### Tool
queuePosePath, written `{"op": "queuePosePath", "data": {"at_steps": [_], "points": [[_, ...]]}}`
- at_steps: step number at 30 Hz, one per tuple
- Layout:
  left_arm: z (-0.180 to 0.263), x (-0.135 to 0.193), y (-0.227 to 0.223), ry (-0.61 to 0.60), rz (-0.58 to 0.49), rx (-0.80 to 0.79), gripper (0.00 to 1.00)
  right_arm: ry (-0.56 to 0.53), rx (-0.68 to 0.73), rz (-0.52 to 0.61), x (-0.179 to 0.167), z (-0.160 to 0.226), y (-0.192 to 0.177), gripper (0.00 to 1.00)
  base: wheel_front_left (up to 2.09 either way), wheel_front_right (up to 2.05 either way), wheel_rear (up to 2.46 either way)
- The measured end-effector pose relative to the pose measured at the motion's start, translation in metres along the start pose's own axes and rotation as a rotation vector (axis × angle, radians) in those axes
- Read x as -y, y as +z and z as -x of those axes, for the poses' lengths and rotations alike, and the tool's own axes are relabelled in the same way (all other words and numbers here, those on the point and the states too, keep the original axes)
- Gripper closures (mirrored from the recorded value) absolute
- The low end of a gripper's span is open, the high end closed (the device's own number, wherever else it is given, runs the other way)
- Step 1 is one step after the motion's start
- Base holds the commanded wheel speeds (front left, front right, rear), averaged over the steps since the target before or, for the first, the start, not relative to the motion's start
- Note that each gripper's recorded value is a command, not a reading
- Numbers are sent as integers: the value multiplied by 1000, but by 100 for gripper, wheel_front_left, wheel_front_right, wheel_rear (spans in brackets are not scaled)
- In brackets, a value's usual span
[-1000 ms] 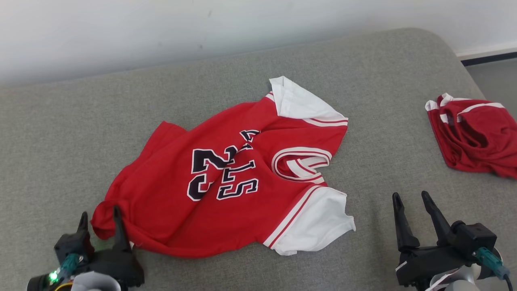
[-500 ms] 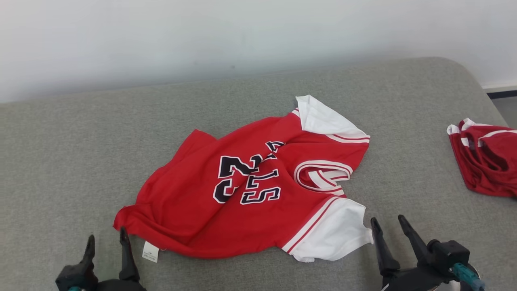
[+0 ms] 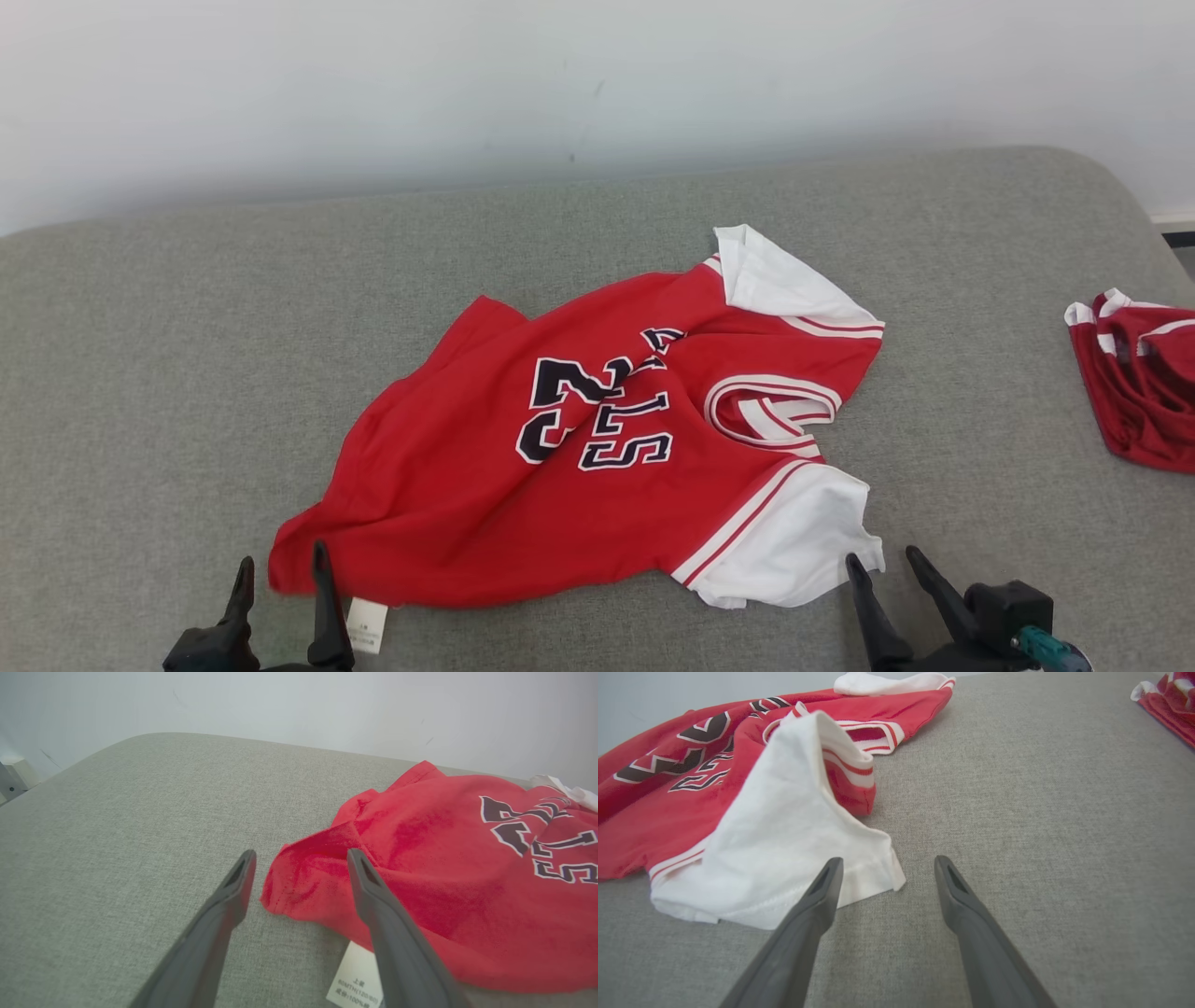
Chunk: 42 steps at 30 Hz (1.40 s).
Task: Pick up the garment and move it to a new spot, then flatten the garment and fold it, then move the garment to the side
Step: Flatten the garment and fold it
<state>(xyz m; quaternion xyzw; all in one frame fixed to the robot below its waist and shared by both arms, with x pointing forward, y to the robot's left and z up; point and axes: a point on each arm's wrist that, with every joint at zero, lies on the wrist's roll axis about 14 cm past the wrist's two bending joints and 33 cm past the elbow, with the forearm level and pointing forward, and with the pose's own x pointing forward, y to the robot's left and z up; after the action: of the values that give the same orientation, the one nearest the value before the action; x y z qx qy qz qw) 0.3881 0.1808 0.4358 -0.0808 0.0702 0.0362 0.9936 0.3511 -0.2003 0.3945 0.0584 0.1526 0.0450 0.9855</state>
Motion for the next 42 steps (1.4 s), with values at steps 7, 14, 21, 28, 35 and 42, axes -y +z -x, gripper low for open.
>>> {"op": "queuePosePath", "data": {"at_steps": [7, 14, 21, 28, 35, 42], "points": [[0, -2, -3, 3, -7, -8, 0, -7, -32, 15, 0, -12, -6, 100, 0, 0, 0], [1, -4, -1, 12, -9, -3, 0, -82, 18, 28, 32, -10, 14, 100, 0, 0, 0], [6, 0, -6, 3, -2, -16, 0, -216, 30, 51, 90, 27, 18, 100, 0, 0, 0], [7, 15, -7, -46, 2, -20, 0, -226, 18, 5, 91, 39, 9, 0, 0, 0, 0], [14, 22, 2, -74, -7, 9, 0, -187, 189, 23, 71, 30, 59, 0, 0, 0, 0], [24, 16, 15, -70, -32, 55, 0, -100, 335, 64, 27, 24, 100, 0, 0, 0, 0]]}}
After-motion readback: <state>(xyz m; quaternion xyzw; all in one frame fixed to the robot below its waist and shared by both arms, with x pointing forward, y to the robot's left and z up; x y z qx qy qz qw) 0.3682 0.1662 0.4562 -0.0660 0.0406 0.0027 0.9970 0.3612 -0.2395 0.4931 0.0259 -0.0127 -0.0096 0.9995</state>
